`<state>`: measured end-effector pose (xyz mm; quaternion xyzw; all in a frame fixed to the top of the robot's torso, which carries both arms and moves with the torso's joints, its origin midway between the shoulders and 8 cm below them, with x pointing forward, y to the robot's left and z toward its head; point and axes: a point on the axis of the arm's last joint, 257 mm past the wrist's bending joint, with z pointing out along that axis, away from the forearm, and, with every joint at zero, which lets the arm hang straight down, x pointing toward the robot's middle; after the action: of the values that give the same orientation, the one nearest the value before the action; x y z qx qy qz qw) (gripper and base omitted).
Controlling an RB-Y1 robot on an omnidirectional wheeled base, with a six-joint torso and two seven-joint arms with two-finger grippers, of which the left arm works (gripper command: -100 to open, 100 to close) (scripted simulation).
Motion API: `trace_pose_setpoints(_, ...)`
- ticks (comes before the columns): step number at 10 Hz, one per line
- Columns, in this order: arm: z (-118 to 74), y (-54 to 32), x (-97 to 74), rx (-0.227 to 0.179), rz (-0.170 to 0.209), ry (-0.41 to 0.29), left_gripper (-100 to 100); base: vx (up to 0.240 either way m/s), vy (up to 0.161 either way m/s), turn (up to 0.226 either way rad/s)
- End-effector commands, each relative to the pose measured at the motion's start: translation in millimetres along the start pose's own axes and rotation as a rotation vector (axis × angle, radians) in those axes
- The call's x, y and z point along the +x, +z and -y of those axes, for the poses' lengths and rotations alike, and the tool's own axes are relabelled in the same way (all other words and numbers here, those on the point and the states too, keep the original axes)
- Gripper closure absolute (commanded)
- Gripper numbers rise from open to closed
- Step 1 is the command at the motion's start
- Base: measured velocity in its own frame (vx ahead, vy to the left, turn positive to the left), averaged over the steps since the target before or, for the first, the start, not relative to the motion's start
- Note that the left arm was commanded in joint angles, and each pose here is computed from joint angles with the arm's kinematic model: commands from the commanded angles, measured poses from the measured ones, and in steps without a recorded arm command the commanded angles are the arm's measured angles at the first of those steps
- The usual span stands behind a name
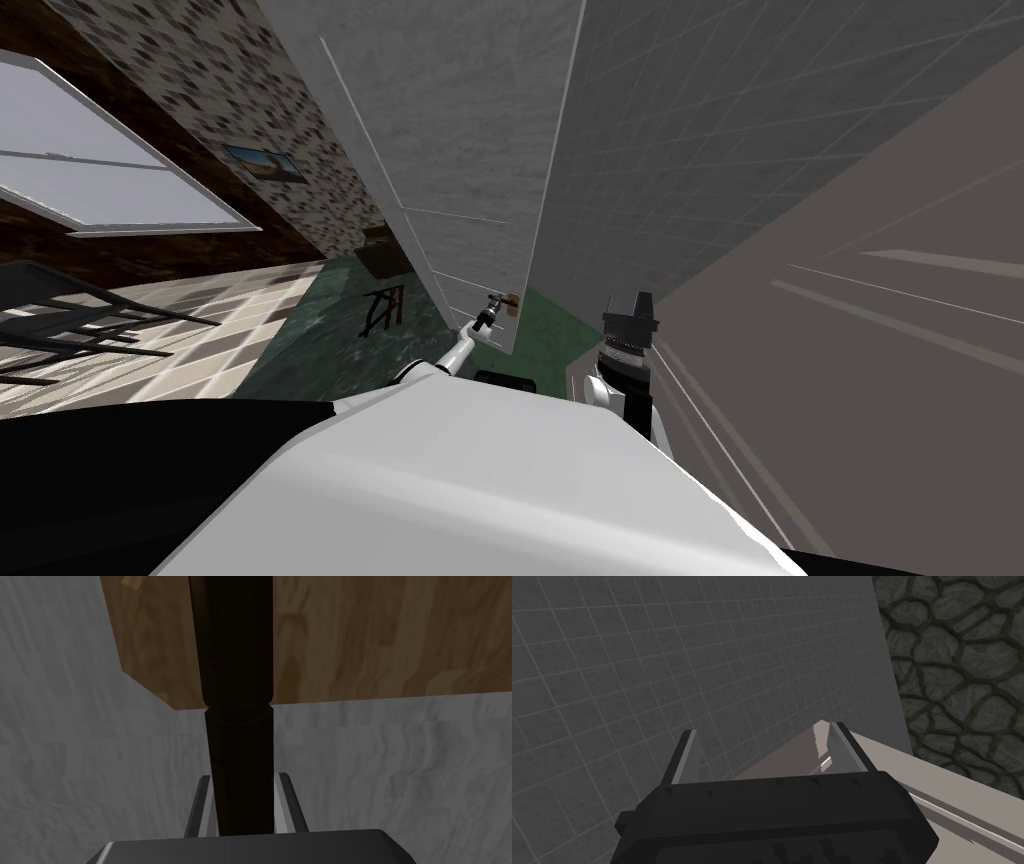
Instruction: Push the door open
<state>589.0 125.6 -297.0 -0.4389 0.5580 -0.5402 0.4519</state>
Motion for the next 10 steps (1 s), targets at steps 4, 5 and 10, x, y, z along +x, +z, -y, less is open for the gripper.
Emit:
trace_pose_setpoints(4,1.2,0.4,-10.7,0.001,0.034,-0.018,100,0.104,-0.129,0.073)
trace_pose_setpoints(5,2.0,-1.0,-28.0,0.003,0.052,0.005,100,0.138,-0.003,0.118)
trace_pose_setpoints(10,2.1,-3.3,-45.1,0.001,0.070,0.033,100,0.173,0.000,0.086)
